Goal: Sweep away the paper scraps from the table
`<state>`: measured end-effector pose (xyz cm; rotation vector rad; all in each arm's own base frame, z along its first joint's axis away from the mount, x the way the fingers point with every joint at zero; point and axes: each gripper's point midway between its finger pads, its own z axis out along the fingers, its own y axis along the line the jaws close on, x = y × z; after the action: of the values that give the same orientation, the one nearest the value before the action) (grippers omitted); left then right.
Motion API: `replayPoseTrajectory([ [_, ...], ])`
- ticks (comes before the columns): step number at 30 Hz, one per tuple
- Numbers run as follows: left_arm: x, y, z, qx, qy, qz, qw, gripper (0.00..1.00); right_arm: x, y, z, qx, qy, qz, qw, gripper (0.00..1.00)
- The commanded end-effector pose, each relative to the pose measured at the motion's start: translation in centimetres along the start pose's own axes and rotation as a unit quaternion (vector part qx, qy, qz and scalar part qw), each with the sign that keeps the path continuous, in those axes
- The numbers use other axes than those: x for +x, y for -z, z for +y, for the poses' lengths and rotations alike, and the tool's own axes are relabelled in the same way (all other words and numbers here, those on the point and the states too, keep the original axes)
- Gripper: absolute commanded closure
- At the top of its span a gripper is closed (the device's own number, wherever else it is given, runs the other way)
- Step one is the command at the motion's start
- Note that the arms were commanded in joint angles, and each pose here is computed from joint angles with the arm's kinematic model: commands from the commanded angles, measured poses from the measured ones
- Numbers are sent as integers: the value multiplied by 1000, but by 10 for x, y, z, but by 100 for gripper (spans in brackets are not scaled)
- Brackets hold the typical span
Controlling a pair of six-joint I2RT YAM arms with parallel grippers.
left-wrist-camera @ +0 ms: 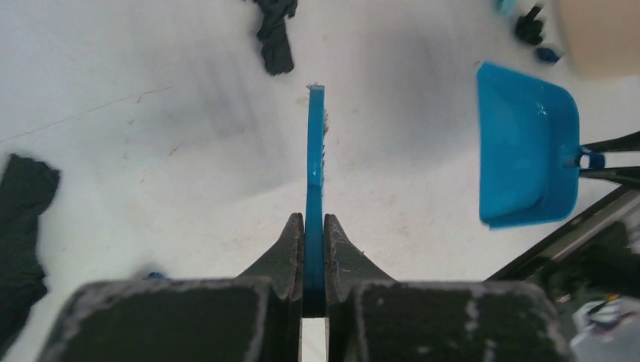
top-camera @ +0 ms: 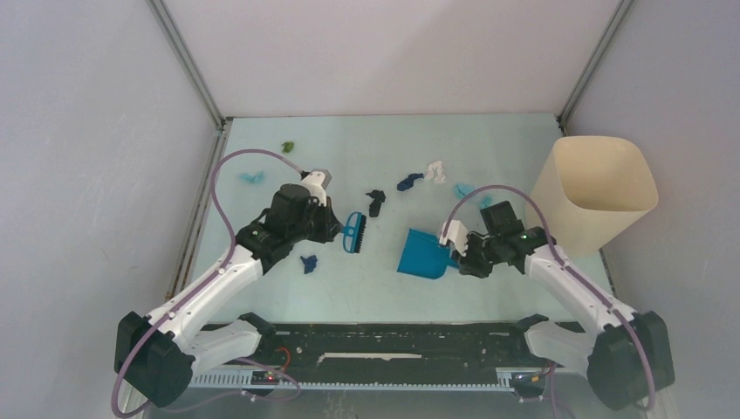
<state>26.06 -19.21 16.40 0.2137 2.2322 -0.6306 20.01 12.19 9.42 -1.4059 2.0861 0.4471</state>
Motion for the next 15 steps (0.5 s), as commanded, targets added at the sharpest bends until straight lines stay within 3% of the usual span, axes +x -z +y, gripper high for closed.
replayPoseTrajectory([
  [1, -57, 2, -35, 60, 99, -93, 989, 100, -41, 54, -32, 77, -112, -89, 987, 100],
  [4, -68, -12, -50, 107, 197, -129, 966, 100, -60, 91, -68, 153, -170, -145, 963, 100],
  [6, -79, -24, -71, 141, 226, -147, 953, 100, -69, 104, -80, 182, -181, -162, 953, 100],
  [15, -106, -111, -197, 236, 239, -112, 935, 100, -68, 130, -132, 316, -252, -182, 896, 100],
])
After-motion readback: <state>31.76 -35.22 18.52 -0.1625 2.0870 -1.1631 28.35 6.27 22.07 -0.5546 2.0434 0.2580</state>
